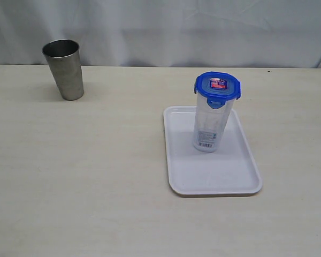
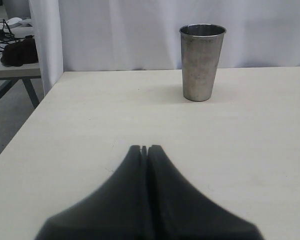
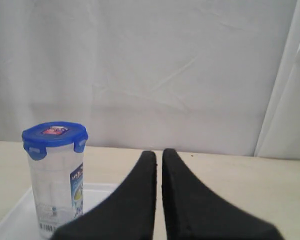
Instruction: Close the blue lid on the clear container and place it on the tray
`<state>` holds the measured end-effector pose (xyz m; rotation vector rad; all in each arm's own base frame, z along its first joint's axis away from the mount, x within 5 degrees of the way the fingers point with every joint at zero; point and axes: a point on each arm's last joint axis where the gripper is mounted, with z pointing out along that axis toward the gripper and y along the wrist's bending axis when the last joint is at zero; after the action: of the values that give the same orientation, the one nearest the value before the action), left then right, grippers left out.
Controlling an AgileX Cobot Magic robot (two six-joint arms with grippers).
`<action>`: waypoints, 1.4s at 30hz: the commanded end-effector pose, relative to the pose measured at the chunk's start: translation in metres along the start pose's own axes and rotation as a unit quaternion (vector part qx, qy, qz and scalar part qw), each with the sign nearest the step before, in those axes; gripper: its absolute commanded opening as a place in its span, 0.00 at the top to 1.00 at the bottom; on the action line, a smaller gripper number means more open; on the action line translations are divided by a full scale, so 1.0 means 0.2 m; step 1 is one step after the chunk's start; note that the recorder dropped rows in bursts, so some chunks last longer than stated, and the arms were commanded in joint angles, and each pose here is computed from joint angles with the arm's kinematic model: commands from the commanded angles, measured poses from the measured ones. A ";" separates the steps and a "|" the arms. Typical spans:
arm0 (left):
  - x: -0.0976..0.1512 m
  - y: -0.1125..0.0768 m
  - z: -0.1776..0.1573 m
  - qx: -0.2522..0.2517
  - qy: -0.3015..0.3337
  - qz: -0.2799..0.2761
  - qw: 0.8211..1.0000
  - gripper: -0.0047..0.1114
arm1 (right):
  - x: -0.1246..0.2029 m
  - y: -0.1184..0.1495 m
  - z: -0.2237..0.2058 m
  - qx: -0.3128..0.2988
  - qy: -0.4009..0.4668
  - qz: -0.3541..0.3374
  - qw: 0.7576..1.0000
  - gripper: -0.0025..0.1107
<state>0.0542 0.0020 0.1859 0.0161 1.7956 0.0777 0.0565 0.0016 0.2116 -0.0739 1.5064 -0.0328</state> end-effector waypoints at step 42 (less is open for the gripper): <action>0.00 0.00 0.00 -0.003 -0.002 -0.002 1.000 0.96 | 0.14 0.01 -0.02 -0.004 0.156 0.015 0.988 0.94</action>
<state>0.0542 0.0020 0.1857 0.0162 1.7976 0.0776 0.0539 0.0011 0.1837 -0.0656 1.8164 -0.0186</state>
